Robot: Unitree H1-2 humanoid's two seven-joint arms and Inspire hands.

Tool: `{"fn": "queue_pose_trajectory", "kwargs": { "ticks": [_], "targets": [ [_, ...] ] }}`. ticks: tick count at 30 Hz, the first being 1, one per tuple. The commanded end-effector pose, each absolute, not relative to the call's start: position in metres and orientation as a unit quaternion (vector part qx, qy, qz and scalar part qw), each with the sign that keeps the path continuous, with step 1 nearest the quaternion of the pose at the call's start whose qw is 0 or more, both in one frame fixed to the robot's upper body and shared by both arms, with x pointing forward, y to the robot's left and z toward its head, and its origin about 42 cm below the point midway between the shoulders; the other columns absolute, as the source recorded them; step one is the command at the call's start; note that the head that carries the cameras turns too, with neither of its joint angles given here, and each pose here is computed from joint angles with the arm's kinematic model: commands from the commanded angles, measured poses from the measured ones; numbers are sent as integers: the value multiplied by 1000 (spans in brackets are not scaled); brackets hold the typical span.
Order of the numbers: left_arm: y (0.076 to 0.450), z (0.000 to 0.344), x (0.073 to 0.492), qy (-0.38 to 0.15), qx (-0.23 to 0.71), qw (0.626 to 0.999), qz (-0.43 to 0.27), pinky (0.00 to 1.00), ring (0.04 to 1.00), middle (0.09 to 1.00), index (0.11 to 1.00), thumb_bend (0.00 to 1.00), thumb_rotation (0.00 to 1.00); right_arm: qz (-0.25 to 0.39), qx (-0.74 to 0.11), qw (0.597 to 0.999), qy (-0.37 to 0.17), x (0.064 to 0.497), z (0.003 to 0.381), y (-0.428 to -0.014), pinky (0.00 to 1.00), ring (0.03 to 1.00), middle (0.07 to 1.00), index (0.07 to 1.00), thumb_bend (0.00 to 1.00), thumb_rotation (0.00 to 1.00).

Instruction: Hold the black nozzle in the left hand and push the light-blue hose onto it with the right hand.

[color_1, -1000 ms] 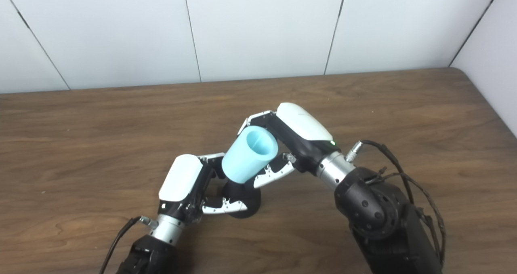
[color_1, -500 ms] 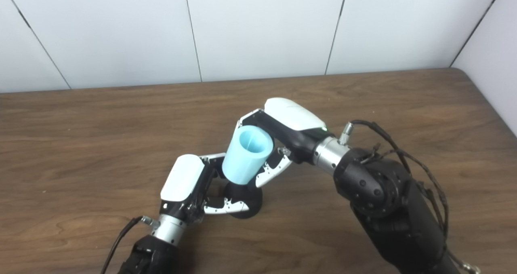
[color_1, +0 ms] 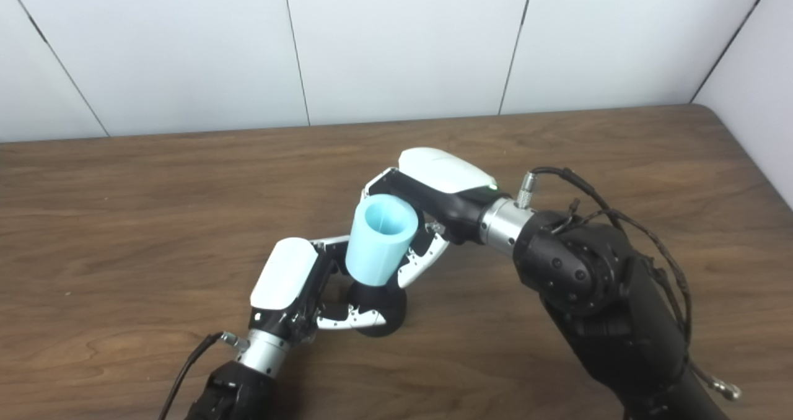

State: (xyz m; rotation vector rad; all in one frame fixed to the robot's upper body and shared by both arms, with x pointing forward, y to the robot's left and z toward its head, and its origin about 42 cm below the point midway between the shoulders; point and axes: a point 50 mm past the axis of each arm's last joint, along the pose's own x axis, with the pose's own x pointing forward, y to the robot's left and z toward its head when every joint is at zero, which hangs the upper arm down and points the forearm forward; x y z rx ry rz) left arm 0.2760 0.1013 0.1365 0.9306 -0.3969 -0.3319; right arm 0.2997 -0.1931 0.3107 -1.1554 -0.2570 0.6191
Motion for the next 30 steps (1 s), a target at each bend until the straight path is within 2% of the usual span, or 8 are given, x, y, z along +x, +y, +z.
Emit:
{"fn": "queue_pose_trajectory", "kwargs": {
  "ticks": [1, 9, 10, 11, 13, 16, 20, 30],
  "targets": [
    [100, 123, 270, -161, 455, 856, -186, 438, 468, 444, 507, 503, 0, 272, -548, 779, -141, 300, 327, -193, 331, 381, 508, 506, 497, 0],
    [98, 121, 268, -158, 455, 856, -188, 444, 471, 451, 506, 503, 0, 246, -534, 791, -166, 295, 333, -193, 390, 394, 511, 561, 506, 0],
    [98, 121, 268, -158, 455, 856, -188, 442, 466, 444, 510, 502, 0, 246, -534, 791, -168, 294, 334, -194, 413, 476, 581, 623, 735, 0],
    [98, 121, 268, -158, 454, 857, -187, 443, 465, 442, 511, 502, 0, 246, -535, 790, -170, 293, 334, -194, 440, 535, 633, 656, 824, 9],
    [98, 121, 267, -159, 452, 857, -187, 444, 464, 437, 512, 502, 0, 246, -537, 788, -175, 293, 336, -194, 535, 645, 710, 696, 917, 48],
    [98, 121, 267, -160, 450, 859, -186, 442, 462, 434, 513, 502, 0, 246, -546, 779, -186, 291, 341, -197, 702, 787, 793, 749, 989, 143],
    [97, 121, 266, -157, 448, 860, -187, 435, 458, 430, 513, 501, 0, 238, -550, 778, -187, 289, 346, -201, 767, 868, 858, 811, 1000, 227],
    [96, 121, 268, -157, 450, 859, -187, 444, 470, 441, 504, 503, 0, 217, -548, 785, -190, 289, 352, -209, 774, 840, 829, 812, 1000, 241]
  ]
}}
